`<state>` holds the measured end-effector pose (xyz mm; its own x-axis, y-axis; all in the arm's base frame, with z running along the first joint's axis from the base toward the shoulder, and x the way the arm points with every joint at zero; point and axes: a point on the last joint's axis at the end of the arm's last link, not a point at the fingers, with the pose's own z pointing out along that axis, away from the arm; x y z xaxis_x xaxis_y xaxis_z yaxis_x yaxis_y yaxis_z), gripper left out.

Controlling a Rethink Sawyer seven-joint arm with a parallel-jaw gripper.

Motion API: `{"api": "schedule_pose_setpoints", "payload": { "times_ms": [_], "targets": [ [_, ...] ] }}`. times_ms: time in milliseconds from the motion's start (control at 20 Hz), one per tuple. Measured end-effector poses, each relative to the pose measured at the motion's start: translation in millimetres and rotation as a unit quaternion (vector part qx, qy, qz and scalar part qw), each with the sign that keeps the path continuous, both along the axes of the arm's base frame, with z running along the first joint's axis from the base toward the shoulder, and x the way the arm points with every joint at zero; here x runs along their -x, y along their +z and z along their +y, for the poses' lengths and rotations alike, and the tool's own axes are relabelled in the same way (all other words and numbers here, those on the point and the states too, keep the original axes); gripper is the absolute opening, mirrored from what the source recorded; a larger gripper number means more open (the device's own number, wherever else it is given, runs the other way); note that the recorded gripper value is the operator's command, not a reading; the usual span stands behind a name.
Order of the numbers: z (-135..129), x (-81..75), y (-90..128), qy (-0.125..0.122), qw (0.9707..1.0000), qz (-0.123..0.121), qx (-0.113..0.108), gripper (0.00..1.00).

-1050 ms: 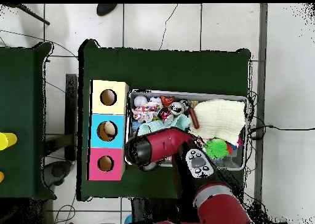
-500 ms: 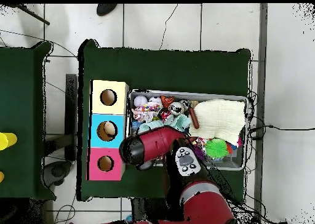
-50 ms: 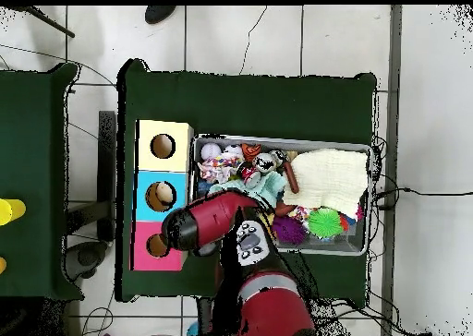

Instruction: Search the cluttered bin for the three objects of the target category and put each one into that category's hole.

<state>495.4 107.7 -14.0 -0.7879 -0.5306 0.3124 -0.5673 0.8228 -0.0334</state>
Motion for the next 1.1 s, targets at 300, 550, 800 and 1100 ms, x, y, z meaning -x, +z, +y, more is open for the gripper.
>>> {"api": "schedule_pose_setpoints", "payload": {
  "times_ms": [300, 550, 800, 1100],
  "targets": [
    [13.0, 2.7, 0.8, 0.032, 0.9989, -0.009, 0.034, 1.00],
    [26.1, 5.0, 1.2, 0.059, 0.9964, -0.017, 0.059, 1.00],
    [34.9, 7.4, 2.0, 0.076, 0.9938, -0.022, 0.077, 1.00],
    [49.6, 9.3, 6.5, 0.085, 0.9920, -0.029, 0.088, 1.00]
  ]
}}
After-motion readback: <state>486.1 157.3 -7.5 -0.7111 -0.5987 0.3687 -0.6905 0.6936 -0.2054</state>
